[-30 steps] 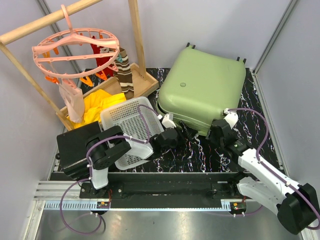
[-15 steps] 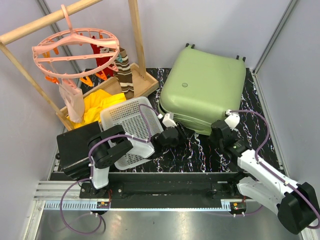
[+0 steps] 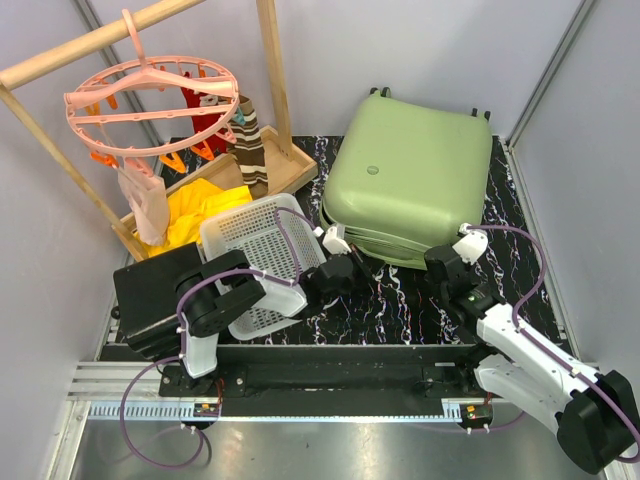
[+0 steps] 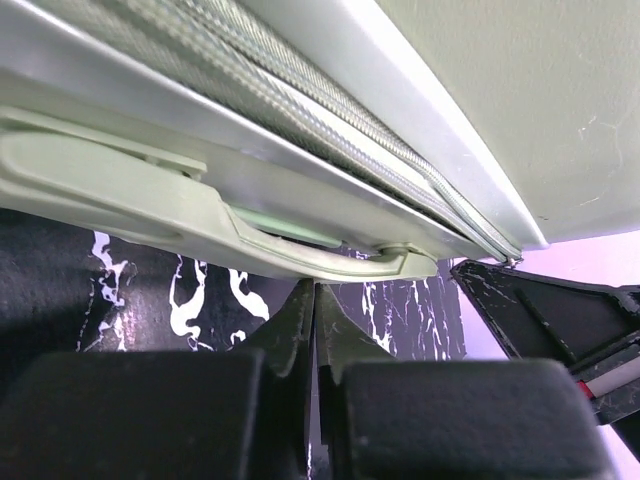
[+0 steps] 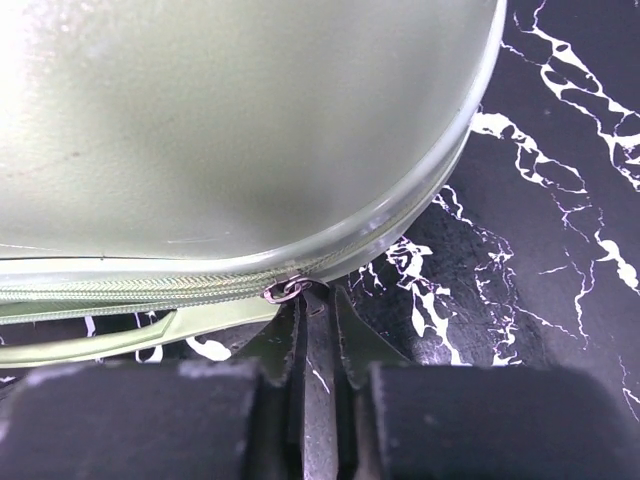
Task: Open, take out, and arrange the luggage
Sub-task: Unzip the luggage
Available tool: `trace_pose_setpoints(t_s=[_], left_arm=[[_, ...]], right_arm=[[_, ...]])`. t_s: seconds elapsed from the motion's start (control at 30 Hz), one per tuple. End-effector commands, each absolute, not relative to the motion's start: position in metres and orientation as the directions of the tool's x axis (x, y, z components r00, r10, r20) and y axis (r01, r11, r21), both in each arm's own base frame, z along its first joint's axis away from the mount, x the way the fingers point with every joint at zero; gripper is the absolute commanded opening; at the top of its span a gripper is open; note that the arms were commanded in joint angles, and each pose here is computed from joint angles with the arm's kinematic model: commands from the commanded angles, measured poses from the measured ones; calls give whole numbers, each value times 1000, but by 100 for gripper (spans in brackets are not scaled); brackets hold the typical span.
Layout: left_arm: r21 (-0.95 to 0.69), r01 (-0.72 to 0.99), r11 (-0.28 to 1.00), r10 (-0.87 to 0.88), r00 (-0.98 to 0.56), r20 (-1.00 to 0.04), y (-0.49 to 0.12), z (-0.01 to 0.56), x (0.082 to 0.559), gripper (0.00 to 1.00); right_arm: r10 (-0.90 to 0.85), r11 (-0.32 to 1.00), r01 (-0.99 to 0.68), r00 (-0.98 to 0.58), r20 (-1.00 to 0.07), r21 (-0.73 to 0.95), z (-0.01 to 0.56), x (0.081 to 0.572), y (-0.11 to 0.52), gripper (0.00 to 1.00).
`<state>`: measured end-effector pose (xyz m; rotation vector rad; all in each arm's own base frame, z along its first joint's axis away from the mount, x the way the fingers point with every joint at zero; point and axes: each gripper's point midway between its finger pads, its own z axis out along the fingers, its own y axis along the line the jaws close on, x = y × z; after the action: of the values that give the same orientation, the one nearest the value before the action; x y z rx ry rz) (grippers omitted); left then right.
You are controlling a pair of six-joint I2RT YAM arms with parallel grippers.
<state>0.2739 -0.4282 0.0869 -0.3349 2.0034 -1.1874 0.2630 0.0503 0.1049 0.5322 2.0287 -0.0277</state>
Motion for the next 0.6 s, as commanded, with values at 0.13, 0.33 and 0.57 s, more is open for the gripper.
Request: trace_pose_setpoints(t_s=[0.13, 0.33, 0.57], left_arm=[[-826, 155, 543, -638, -563, -525, -400, 104, 307, 0], [-829, 149, 539, -652, -549, -523, -394, 106, 318, 0], [-838, 134, 529, -665, -548, -507, -390, 105, 336, 0]], right_arm=[[356, 853, 477, -231, -905, 213, 140, 277, 25, 0], [314, 841, 514, -213, -925, 168, 148, 275, 12, 0], [319, 811, 563, -204, -926, 156, 146, 274, -6, 0]])
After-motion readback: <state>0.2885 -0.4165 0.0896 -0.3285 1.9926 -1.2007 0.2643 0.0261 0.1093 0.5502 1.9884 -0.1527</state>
